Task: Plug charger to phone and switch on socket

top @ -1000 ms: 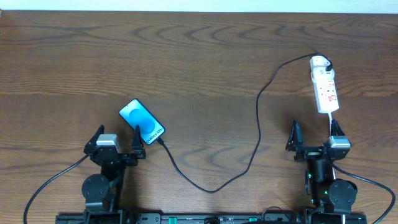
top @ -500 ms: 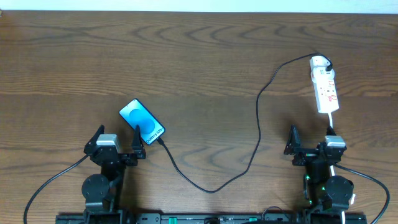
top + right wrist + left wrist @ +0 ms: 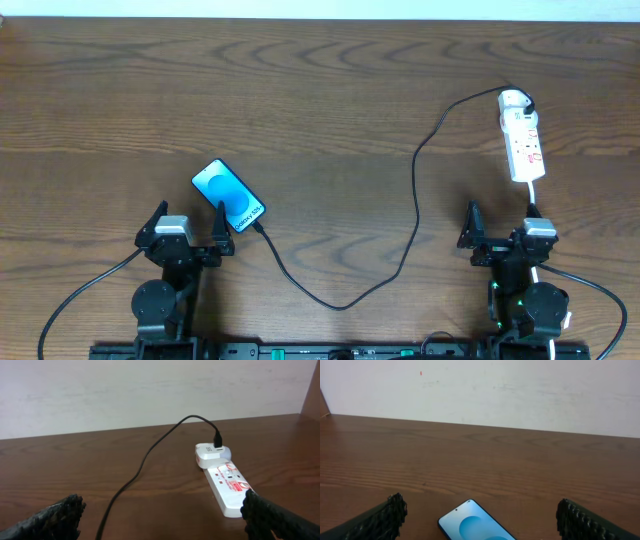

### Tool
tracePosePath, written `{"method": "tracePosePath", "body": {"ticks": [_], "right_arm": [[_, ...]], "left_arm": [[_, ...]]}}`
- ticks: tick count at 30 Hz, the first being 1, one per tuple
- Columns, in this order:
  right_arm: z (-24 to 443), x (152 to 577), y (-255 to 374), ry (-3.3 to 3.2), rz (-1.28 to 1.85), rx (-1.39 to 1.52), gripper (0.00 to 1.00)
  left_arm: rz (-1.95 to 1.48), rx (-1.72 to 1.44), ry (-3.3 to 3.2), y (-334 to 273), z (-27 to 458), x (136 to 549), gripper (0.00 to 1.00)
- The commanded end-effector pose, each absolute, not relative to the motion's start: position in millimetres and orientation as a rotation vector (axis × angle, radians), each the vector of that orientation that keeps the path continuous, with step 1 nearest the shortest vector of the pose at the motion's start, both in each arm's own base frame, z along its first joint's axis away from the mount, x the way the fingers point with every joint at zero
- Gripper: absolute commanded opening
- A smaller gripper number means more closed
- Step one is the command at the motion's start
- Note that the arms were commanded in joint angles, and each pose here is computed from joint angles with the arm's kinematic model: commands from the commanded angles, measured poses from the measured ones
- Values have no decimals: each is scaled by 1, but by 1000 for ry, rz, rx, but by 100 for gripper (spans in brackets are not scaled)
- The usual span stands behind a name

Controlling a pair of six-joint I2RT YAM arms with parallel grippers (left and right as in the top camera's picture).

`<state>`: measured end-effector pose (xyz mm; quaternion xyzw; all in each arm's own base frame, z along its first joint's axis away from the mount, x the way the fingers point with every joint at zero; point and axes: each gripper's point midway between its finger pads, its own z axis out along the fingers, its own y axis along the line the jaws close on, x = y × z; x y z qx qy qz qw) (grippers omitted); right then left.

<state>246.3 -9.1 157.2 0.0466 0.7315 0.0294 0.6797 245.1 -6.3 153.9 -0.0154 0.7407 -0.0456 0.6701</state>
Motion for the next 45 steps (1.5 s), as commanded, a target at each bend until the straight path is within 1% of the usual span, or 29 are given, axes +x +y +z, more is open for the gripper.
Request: {"method": "tracePosePath", "body": {"ticks": [1,17,30,45], "right_arm": [[156,246,-11,1645,48,111,99],[156,246,-11,1647,-13,39,99],[157,246,2,1638,-64,-120,99],[157,246,2,1637,-77,-132,99]], "left_arm": [[-130,-10,1716,-12,139,244,98],[-130,-9,1716,-12,139,244,98],[-130,-9,1716,-12,139,244,98],[-130,-9,1716,-12,139,244,98]]}}
